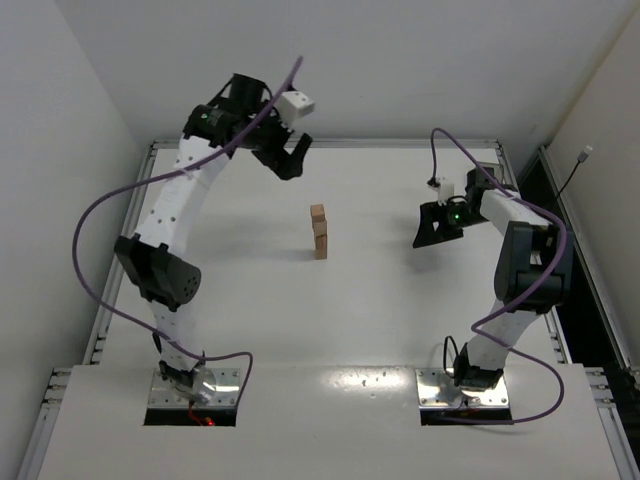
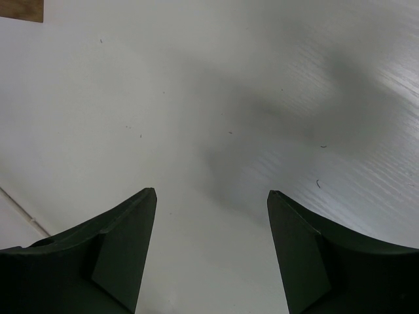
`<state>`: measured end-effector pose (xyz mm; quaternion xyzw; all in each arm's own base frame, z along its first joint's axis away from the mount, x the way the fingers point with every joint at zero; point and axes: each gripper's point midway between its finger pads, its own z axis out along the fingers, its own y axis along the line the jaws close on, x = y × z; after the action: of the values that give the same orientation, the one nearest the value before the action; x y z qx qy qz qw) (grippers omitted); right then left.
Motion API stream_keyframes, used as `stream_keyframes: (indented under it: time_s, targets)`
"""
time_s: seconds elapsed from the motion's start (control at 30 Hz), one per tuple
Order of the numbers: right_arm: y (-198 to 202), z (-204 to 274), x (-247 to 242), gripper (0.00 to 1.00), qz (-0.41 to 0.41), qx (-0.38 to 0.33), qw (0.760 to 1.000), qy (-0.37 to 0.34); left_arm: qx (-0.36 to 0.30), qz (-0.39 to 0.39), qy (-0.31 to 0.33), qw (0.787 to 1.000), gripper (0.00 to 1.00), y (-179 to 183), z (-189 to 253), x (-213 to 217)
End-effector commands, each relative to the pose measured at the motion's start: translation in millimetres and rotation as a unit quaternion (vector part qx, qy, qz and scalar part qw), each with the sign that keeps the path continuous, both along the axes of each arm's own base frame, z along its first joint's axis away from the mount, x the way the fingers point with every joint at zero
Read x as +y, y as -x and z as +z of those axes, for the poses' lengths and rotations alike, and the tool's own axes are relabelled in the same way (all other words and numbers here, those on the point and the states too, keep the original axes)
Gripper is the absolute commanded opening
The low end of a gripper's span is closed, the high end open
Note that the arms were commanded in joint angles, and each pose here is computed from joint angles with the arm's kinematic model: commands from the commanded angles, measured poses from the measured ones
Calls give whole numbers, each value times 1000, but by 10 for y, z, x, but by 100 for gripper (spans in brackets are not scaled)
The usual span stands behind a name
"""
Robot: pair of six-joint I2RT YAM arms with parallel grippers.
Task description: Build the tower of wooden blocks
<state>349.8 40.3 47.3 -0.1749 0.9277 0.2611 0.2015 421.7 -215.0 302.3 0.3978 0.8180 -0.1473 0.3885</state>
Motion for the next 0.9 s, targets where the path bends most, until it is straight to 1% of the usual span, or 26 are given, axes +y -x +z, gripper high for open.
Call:
stream_keyframes:
  time_s: [0.0, 0.03, 0.07, 0.1, 0.17, 0.2, 0.23, 0.27, 0.3, 0.33, 0.37, 0.4, 0.43, 0.5, 0.53, 0.63, 0.73, 0.8, 0.83, 0.87]
  targets:
    - [-87, 208, 40, 66, 11, -46, 999, -6, -15, 88, 71, 993, 91, -89, 290, 460]
    - [-81, 228, 73, 66, 16, -52, 998, -5, -7, 96, 86, 992, 91, -93, 254, 535]
    - [-56, 248, 94, 66, 17, -54, 998, -11, -14, 107, 98, 989, 91, -143, 259, 627]
    - [-74, 261, 108, 66, 19, -59, 998, -15, 17, 148, 104, 983, 91, -171, 26, 845]
    - [-69, 303, 184, 66, 33, -68, 997, -18, 22, 187, 123, 975, 93, -153, -53, 1043]
    - [-42, 278, 187, 66, 33, -63, 997, -18, 13, 209, 135, 969, 94, -227, -98, 1138]
    - [-33, 286, 238, 66, 40, -64, 997, -23, 44, 235, 132, 962, 98, -156, -381, 1292]
    - [-31, 325, 276, 66, 45, -70, 996, -23, 57, 245, 129, 959, 100, -142, -537, 1361]
    - [-64, 367, 274, 66, 46, -82, 995, -21, 71, 241, 118, 961, 100, -60, -809, 1405]
    - [-57, 324, 270, 66, 46, -80, 996, -10, 68, 260, 108, 957, 100, -46, -918, 1512]
    - [-80, 344, 255, 66, 45, -92, 995, -4, 53, 255, 108, 959, 100, -34, -941, 1518]
    - [-101, 342, 269, 66, 48, -97, 994, 1, 52, 260, 108, 958, 100, -9, -1023, 1563]
    - [-127, 375, 254, 66, 47, -106, 993, 7, 72, 268, 98, 956, 100, 111, -1306, 1588]
    - [-132, 336, 216, 66, 39, -104, 994, 18, 53, 291, 87, 951, 100, 105, -1426, 1682]
    - [-162, 345, 184, 66, 31, -107, 994, 17, 61, 318, 76, 943, 100, 174, -1588, 1759]
    - [-208, 310, 131, 66, 21, -113, 993, 32, 64, 344, 65, 934, 100, 216, -1786, 1840]
    - [-234, 277, 83, 66, 12, -115, 992, 45, 64, 366, 54, 927, 100, 209, -1860, 1945]
    - [-234, 276, 83, 66, 12, -115, 992, 45, 74, 367, 50, 926, 100, 230, -1916, 1945]
    - [-234, 276, 83, 66, 12, -115, 992, 45, 66, 356, 51, 931, 100, 192, -1856, 1927]
    - [-236, 270, 69, 66, 10, -115, 992, 50, 74, 349, 55, 932, 100, 188, -1868, 1895]
